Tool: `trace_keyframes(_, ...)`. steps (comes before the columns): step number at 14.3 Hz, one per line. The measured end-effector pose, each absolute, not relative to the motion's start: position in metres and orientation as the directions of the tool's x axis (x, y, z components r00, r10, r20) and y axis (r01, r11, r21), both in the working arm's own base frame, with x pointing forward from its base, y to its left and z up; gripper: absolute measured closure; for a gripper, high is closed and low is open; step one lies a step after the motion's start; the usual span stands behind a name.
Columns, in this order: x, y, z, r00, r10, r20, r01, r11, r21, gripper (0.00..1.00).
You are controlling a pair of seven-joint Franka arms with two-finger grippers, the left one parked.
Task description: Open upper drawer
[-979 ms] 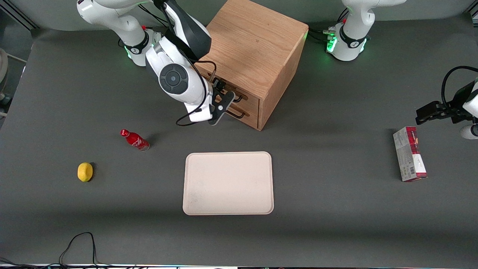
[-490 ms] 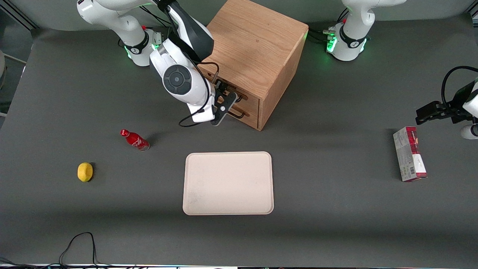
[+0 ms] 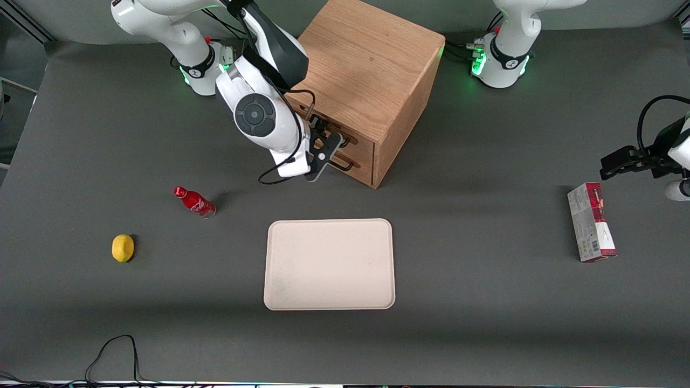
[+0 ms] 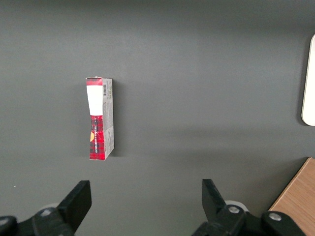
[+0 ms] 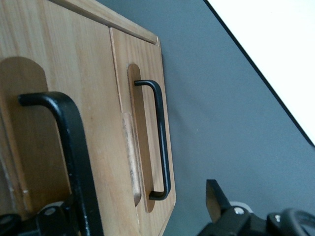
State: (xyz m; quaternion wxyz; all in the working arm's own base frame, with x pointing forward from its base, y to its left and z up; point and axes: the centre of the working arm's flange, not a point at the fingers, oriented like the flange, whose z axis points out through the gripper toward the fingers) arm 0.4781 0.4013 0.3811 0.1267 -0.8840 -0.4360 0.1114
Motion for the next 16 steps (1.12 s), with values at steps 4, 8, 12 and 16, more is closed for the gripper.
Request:
trace_keyframes(4,0.483,0.396,0.381,0.596,0.799,-0.078,0.743,-0.586,-0.323,0.0)
trace_keyframes(8,0.506,0.372,0.386,0.609,0.791,-0.053,0.74,-0.591,-0.32,0.0)
trace_keyframes(12,0.522,0.36,0.394,0.619,0.785,-0.027,0.74,-0.594,-0.316,0.0)
trace_keyframes(16,0.536,0.359,0.395,0.627,0.779,-0.013,0.736,-0.599,-0.315,0.0)
